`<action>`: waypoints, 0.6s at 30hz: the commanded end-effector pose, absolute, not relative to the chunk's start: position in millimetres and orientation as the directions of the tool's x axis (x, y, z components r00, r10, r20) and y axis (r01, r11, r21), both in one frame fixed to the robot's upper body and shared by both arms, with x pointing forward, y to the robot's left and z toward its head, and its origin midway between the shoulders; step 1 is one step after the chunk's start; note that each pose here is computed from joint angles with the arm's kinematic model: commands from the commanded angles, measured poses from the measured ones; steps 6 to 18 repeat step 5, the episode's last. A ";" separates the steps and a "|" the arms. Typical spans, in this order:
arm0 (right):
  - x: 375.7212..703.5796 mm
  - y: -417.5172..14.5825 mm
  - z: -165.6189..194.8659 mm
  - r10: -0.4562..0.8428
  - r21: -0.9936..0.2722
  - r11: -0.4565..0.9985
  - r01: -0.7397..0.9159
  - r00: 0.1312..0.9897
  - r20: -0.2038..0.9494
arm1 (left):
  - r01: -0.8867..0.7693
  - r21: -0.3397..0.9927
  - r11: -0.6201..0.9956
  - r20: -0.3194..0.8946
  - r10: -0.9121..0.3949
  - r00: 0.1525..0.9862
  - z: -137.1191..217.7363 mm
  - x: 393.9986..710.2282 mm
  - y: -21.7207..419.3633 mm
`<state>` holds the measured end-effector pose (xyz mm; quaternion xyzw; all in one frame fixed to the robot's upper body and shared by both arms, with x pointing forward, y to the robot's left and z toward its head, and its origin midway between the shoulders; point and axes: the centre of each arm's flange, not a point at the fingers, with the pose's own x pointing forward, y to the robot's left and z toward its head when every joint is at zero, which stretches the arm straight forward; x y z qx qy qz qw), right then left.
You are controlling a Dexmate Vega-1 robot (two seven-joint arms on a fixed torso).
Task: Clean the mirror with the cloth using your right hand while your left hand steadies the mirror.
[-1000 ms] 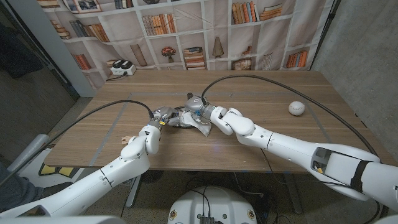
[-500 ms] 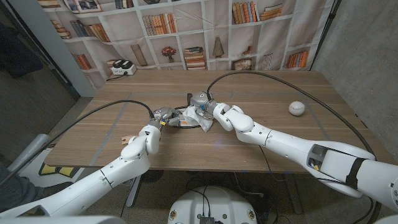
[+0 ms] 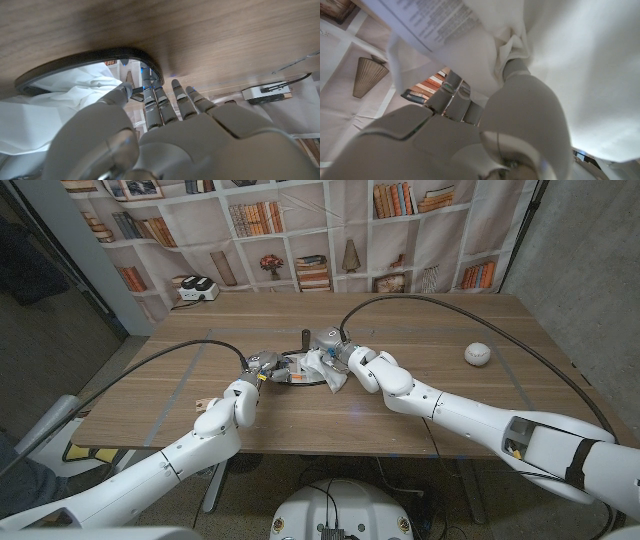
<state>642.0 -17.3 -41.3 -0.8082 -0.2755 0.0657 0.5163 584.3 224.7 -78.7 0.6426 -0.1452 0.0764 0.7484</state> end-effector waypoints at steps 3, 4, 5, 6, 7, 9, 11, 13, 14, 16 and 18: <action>633.7 -8.8 -41.3 0.527 -0.863 -0.319 0.392 0.830 0.183 | -0.303 0.941 0.152 0.319 -0.093 0.943 -81.1 581.5 226.0; 633.6 -8.2 -41.3 0.529 -0.862 -0.319 0.393 0.829 0.182 | -0.303 0.941 0.150 0.319 -0.094 0.943 -81.5 581.0 226.0; 633.8 -7.6 -41.2 0.530 -0.861 -0.319 0.395 0.828 0.183 | -0.305 0.941 0.149 0.321 -0.093 0.943 -81.8 580.5 226.2; 633.8 -7.6 -41.2 0.530 -0.861 -0.319 0.395 0.828 0.183 | -0.305 0.941 0.149 0.321 -0.093 0.943 -81.8 580.5 226.2; 633.8 -7.6 -41.2 0.530 -0.861 -0.319 0.395 0.828 0.183 | -0.305 0.941 0.149 0.321 -0.093 0.943 -81.8 580.5 226.2; 633.8 -7.6 -41.2 0.530 -0.861 -0.319 0.395 0.828 0.183 | -0.305 0.941 0.149 0.321 -0.093 0.943 -81.8 580.5 226.2; 633.8 -7.6 -41.2 0.530 -0.861 -0.319 0.395 0.828 0.183 | -0.305 0.941 0.149 0.321 -0.093 0.943 -81.8 580.5 226.2; 633.8 -7.6 -41.2 0.530 -0.861 -0.319 0.395 0.828 0.183 | -0.305 0.941 0.149 0.321 -0.093 0.943 -81.8 580.5 226.2; 633.8 -7.6 -41.2 0.530 -0.861 -0.319 0.395 0.828 0.183 | -0.305 0.941 0.149 0.321 -0.093 0.943 -81.8 580.5 226.2; 633.8 -7.6 -41.2 0.530 -0.861 -0.319 0.395 0.828 0.183 | -0.305 0.941 0.149 0.321 -0.093 0.943 -81.8 580.5 226.2; 633.8 -7.6 -41.2 0.530 -0.861 -0.319 0.395 0.828 0.183 | -0.305 0.941 0.149 0.321 -0.093 0.943 -81.8 580.5 226.2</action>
